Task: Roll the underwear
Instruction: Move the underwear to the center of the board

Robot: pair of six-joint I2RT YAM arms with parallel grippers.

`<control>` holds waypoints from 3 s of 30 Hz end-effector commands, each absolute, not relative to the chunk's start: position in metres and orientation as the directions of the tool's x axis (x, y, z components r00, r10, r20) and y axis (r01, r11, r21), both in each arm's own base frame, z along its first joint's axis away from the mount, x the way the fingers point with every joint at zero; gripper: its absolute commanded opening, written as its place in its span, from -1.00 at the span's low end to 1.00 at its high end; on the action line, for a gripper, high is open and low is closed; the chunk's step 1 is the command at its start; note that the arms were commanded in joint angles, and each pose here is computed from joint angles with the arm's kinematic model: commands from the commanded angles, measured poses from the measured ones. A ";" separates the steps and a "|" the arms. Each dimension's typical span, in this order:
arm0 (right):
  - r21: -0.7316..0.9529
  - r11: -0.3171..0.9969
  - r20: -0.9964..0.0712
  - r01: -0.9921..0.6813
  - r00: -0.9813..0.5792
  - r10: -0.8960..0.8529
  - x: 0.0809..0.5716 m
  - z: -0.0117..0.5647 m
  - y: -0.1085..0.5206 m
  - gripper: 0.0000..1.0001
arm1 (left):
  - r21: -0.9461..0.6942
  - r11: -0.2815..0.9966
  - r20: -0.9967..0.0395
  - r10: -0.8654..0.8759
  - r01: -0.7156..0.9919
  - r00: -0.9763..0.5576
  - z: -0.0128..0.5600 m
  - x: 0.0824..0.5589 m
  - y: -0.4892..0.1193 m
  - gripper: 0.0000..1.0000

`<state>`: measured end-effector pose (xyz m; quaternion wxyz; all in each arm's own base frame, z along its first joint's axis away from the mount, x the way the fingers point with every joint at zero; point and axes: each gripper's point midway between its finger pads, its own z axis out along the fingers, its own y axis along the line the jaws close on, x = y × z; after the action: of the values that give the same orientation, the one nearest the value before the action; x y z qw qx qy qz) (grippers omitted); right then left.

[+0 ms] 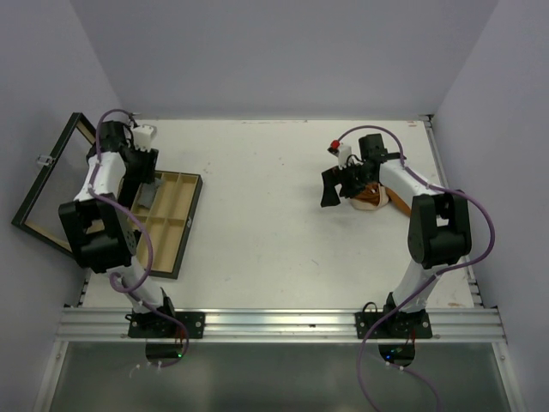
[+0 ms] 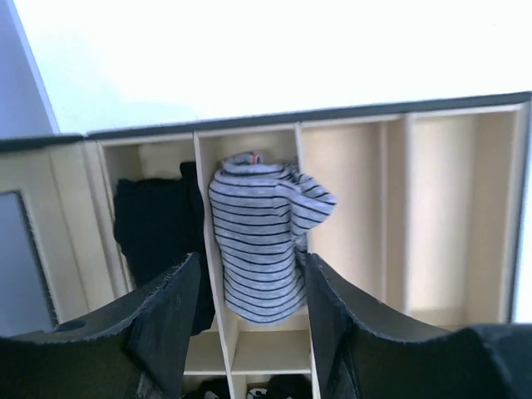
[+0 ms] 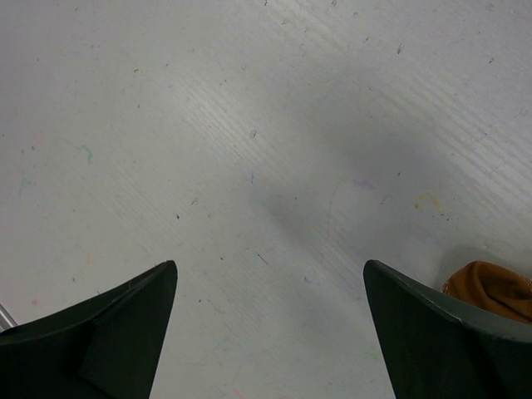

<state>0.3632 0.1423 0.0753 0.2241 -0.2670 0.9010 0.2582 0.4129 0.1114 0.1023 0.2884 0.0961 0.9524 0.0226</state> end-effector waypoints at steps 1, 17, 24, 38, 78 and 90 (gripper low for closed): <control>0.302 0.729 -0.595 -0.614 -0.719 -0.360 0.372 0.098 0.141 0.98 | 0.075 0.974 -0.685 0.205 0.212 -0.699 0.170 0.427 0.094 0.12; 0.071 0.872 -0.601 -0.484 -0.719 -0.350 0.391 0.141 0.070 0.89 | 0.036 0.754 -0.697 0.490 0.656 -0.524 0.161 0.397 -0.127 0.08; -0.146 0.922 -0.523 -0.357 -0.764 -0.379 0.409 0.143 -0.013 0.69 | -0.052 0.622 -0.663 0.564 0.782 -0.492 0.119 0.361 -0.177 0.07; -0.112 0.945 -0.342 -0.307 -0.881 -0.327 0.456 0.062 -0.042 0.15 | -0.073 0.637 -0.545 0.619 0.768 -0.565 0.058 0.345 -0.189 0.03; 0.416 0.387 -0.437 -0.823 -0.554 -0.709 0.227 0.121 0.082 0.14 | -0.310 0.254 -0.727 0.558 0.916 -0.401 0.082 0.306 -0.252 0.12; 0.328 0.528 -0.196 -0.783 -0.604 -0.773 0.228 0.056 0.083 0.34 | -0.407 0.133 -0.752 0.514 0.904 -0.414 0.061 0.310 -0.291 0.17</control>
<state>0.2074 0.0888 0.0685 -0.0042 -0.4676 0.8463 0.2551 0.2976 -0.2739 0.0410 0.1811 0.4747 0.7551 -0.4145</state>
